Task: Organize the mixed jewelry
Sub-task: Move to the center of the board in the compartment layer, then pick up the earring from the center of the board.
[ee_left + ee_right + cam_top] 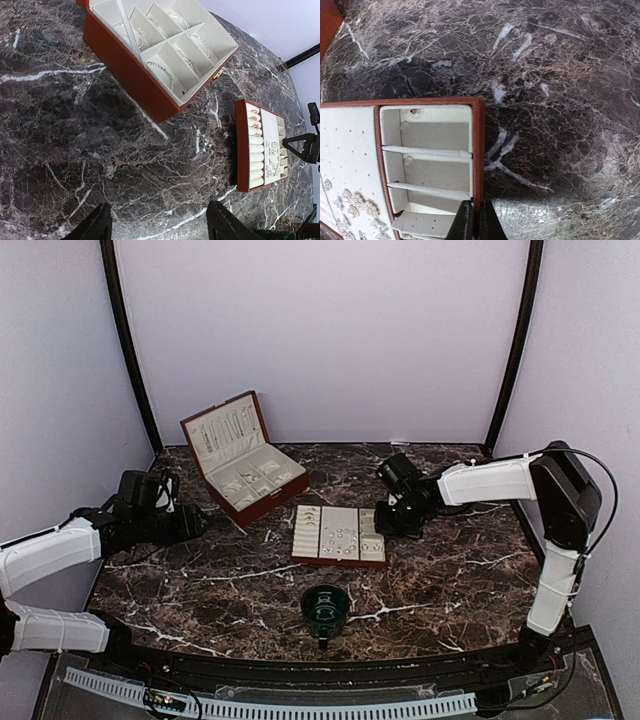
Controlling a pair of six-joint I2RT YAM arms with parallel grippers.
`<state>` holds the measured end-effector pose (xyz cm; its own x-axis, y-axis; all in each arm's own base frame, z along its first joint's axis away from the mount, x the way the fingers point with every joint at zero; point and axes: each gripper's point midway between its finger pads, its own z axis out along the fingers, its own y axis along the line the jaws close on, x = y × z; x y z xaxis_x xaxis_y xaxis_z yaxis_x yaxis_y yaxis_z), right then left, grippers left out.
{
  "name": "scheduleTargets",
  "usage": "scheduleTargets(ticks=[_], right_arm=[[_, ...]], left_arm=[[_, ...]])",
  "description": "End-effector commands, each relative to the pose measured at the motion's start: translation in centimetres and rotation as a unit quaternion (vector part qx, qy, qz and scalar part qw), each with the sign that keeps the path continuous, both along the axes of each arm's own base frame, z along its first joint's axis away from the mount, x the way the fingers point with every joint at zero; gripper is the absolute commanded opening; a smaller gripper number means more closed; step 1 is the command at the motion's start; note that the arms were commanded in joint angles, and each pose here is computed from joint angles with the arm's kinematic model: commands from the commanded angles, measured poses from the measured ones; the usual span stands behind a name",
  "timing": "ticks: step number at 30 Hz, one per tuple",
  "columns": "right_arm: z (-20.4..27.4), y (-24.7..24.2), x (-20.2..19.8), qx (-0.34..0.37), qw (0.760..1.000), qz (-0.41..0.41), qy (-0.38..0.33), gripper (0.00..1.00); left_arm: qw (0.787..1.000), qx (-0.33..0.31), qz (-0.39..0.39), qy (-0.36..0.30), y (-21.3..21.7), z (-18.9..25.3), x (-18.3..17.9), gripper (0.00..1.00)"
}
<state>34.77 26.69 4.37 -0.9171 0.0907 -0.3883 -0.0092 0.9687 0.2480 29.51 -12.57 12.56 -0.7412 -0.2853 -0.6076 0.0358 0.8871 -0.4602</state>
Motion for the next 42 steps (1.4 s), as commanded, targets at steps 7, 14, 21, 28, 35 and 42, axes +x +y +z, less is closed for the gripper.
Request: scheduleTargets(ticks=[7, 14, 21, 28, 35, 42], right_arm=[[3.7, 1.1, 1.5, 0.038, 0.997, -0.013, -0.058, 0.39], [6.0, 1.2, 1.5, 0.065, 0.994, -0.008, -0.088, 0.47], [7.5, 1.2, 1.4, 0.081, 0.991, -0.003, -0.107, 0.51], [7.9, 1.1, 1.3, 0.086, 0.99, 0.0, -0.112, 0.52], [7.3, 1.1, 0.9, 0.09, 0.99, 0.0, -0.106, 0.52], [7.2, 1.2, 0.9, 0.091, 0.99, 0.001, -0.105, 0.53]], left_arm=[[0.993, 0.009, 0.008, 0.114, 0.8, -5.1, -3.6, 0.63], [0.986, 0.012, 0.008, 0.167, 1.2, -7.9, -6.2, 0.52], [0.984, 0.006, -0.011, 0.177, 0.9, -9.1, -7.2, 0.45], [0.984, 0.015, -0.028, 0.175, 0.6, -9.6, -7.0, 0.31], [0.983, 0.027, -0.026, 0.181, 0.9, -10.1, -7.0, 0.24], [0.983, 0.025, -0.032, 0.179, 0.8, -10.3, -7.0, 0.23]])
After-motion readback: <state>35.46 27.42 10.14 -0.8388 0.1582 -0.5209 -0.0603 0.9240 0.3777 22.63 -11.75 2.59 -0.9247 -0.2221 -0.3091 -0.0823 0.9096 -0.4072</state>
